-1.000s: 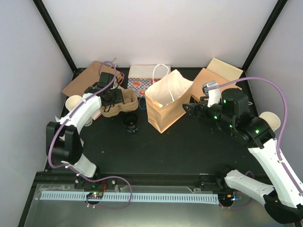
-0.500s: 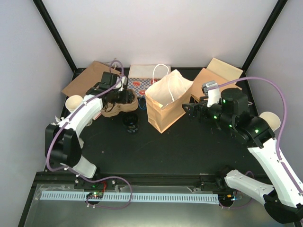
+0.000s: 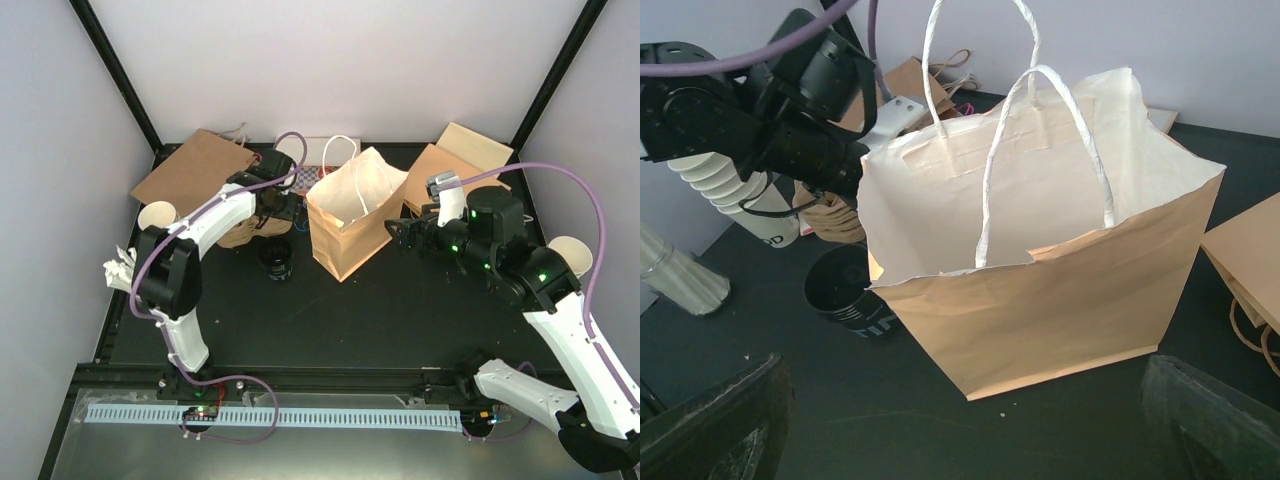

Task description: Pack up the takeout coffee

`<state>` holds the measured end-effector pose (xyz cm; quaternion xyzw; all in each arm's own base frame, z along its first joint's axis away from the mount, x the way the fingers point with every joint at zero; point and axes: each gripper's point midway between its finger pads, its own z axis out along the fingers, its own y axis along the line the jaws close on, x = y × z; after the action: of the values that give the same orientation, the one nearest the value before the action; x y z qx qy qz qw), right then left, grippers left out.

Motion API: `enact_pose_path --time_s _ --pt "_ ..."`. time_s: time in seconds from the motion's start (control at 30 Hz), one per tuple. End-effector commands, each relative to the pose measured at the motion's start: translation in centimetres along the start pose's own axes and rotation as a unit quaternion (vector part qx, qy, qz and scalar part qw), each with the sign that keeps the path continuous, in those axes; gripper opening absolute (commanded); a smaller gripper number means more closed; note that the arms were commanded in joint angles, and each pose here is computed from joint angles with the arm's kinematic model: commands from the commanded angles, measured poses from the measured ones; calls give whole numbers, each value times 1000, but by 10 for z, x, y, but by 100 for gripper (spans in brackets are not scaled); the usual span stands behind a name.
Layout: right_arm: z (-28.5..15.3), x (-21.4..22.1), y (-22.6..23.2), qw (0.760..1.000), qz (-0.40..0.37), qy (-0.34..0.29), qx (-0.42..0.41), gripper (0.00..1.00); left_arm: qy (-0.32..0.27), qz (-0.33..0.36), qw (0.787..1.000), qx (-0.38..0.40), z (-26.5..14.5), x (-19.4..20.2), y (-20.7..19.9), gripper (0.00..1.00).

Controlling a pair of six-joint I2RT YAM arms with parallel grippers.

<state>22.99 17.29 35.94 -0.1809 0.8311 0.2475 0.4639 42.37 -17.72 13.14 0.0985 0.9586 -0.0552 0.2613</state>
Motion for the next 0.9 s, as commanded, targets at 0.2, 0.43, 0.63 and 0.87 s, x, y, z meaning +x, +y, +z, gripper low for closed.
enact_pose_path --time_s 0.2,0.43,0.63,0.87 --pt "-5 -7 1 1000 -8 -11 1 97 8 11 996 -83 2 -7 14 66" --pt "-5 -6 0 1000 -7 -11 3 97 -41 0 993 -106 -24 -20 23 60" --pt "-4 -5 1 1000 -6 -10 1 97 -52 -2 991 -125 -35 -22 31 55" --pt "-5 -4 1 1000 -4 -10 -1 97 -66 -7 988 -137 -44 -23 36 48"
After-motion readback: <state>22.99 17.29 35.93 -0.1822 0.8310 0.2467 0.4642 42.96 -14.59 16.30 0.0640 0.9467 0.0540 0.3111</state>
